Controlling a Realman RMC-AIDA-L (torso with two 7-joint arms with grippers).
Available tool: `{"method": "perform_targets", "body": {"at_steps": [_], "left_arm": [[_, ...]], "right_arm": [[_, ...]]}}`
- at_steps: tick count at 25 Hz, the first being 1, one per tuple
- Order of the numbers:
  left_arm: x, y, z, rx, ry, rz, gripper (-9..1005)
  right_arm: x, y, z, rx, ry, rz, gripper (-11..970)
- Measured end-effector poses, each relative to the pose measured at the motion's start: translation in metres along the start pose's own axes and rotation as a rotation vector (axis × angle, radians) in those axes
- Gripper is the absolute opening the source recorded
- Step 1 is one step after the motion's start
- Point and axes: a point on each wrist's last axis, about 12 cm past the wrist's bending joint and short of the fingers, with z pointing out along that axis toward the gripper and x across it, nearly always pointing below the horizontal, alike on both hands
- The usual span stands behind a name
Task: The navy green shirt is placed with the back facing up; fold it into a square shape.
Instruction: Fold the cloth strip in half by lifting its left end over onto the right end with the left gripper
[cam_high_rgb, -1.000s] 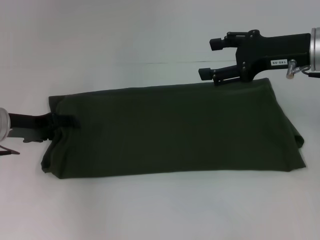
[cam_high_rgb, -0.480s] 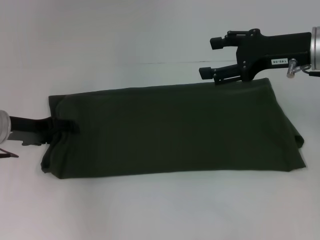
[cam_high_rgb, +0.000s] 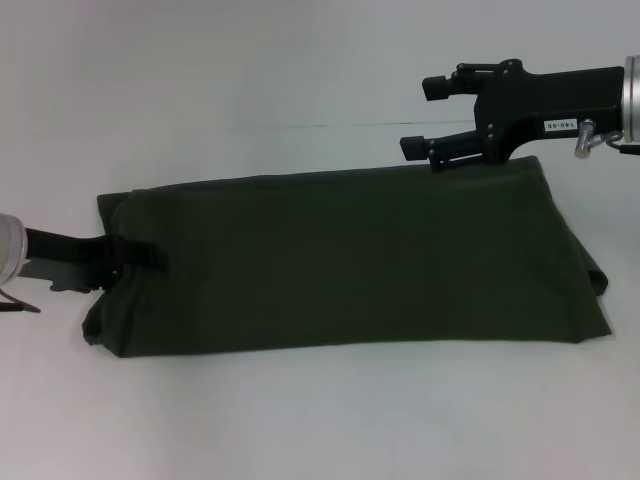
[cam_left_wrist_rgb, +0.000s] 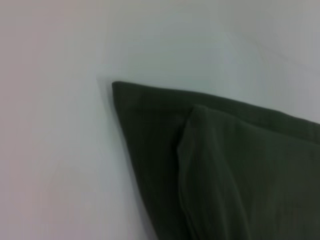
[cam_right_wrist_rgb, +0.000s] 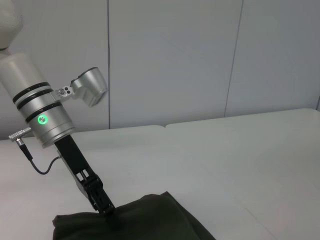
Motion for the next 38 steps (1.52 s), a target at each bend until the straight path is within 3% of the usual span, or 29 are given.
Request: {"method": "perform_targets", "body": {"at_steps": [32,38], "left_arm": [[-0.009,-0.014,0.003,-0.014,0.058,0.063,860],[-0.009,-0.017,0.007,-0.036,0.078,0.086,700]], "right_arm": [[0.002,0.002,0.003,-0.003,0.005,0.002,917],[0.0,0.003,0.005,-0.001,0.006,-0.008,917]]}}
